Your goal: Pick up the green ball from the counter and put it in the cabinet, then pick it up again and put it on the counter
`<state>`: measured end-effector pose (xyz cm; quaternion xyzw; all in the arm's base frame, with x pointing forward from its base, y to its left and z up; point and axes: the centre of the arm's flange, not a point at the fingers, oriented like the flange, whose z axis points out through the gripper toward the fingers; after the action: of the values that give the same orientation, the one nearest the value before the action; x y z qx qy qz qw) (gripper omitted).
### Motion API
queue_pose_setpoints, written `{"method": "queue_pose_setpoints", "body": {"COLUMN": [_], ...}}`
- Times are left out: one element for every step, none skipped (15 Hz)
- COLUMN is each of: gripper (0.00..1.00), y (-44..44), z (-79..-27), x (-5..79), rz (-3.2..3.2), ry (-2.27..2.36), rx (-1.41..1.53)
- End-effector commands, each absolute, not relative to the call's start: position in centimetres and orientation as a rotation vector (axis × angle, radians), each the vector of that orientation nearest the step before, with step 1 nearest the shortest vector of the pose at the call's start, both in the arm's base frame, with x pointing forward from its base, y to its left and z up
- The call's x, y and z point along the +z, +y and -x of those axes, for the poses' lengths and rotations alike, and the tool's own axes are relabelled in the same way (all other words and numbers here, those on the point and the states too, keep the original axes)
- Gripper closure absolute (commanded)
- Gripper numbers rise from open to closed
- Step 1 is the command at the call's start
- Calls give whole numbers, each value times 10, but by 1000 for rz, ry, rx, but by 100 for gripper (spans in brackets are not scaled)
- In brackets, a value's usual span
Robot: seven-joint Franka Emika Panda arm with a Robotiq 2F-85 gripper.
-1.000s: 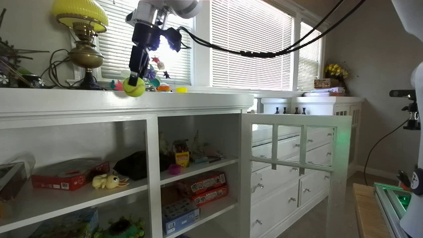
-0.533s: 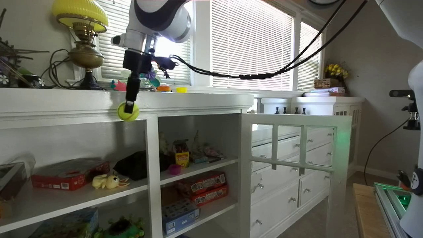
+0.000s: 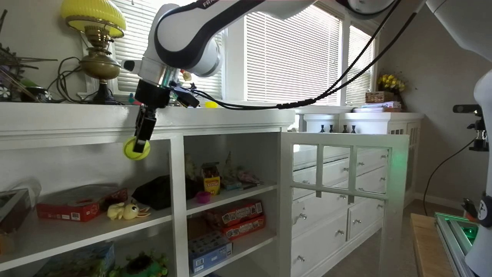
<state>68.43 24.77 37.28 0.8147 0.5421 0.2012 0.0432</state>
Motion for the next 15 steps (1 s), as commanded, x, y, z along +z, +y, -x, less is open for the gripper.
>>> {"method": "queue_pose_setpoints", "body": {"gripper": [60, 60, 60, 60, 60, 60, 60, 60, 60, 60, 60, 60, 60, 60, 60], "y": [249, 250, 251, 253, 255, 256, 258, 260, 264, 266, 269, 272, 273, 273, 273], "z": [-671, -669, -666, -664, -662, -659, -656, -654, -652, -651, -652, -653, -655, -658, -659], "x": [364, 363, 361, 359, 357, 355, 355, 353, 350, 347, 340, 335, 330, 325, 321], "rz": [-2379, -2360, -2333, -2313, -2290, -2256, -2230, -2197, -2144, -2071, -2004, -1947, -1898, -1862, -1836], "ry": [1769, 1808, 1849, 1884, 1920, 1949, 1982, 2017, 2039, 2050, 2060, 2058, 2045, 2024, 2030], "rx": [645, 647, 640, 631, 624, 626, 625, 623, 638, 673, 703, 734, 769, 798, 801]}}
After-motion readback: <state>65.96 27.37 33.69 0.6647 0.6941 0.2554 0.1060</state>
